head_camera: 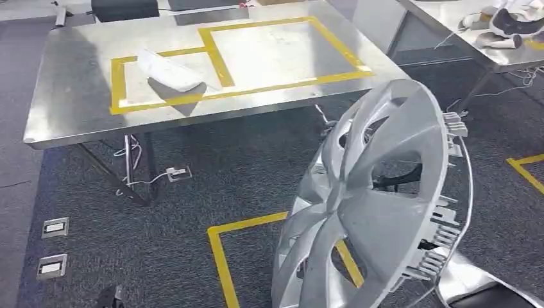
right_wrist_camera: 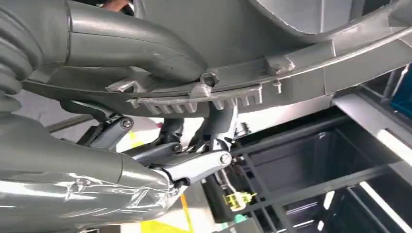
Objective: Take the parts from the cabinet and place them on the table.
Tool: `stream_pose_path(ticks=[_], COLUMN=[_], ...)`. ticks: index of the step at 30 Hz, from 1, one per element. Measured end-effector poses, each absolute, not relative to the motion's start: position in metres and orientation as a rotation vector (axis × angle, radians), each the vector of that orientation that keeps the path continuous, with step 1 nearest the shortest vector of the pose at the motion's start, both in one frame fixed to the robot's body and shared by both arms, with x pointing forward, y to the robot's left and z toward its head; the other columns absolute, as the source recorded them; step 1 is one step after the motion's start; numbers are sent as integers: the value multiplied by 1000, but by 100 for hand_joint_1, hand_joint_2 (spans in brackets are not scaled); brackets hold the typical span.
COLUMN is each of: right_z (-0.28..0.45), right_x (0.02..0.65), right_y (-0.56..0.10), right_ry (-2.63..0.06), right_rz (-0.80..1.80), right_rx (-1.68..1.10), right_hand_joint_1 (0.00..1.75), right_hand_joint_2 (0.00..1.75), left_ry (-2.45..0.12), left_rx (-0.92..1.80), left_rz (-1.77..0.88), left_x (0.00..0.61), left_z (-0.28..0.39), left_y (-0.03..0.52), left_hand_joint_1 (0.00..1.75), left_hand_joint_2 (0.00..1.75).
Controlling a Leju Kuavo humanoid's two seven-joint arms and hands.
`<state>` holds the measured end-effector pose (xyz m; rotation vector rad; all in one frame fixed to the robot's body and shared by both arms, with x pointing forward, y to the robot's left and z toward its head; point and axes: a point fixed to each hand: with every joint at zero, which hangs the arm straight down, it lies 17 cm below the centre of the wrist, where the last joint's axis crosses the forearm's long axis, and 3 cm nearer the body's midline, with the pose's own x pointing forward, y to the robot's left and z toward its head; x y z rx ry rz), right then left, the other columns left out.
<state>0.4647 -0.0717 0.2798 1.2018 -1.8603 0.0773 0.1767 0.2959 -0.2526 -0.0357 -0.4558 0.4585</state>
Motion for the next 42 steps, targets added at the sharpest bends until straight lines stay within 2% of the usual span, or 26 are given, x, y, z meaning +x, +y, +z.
stream_pose_path(ticks=[42], right_z=[281], right_x=[467], right_y=[-75], right_ry=[-1870], right_rz=[71], right_rx=[1182], right_hand_joint_1=[175], right_hand_joint_2=[175], left_ry=[-460], left_rx=[-51], left_rz=[452], left_x=[184], left_z=[-250], left_y=[290], left_hand_joint_1=[0], left_hand_joint_2=[175])
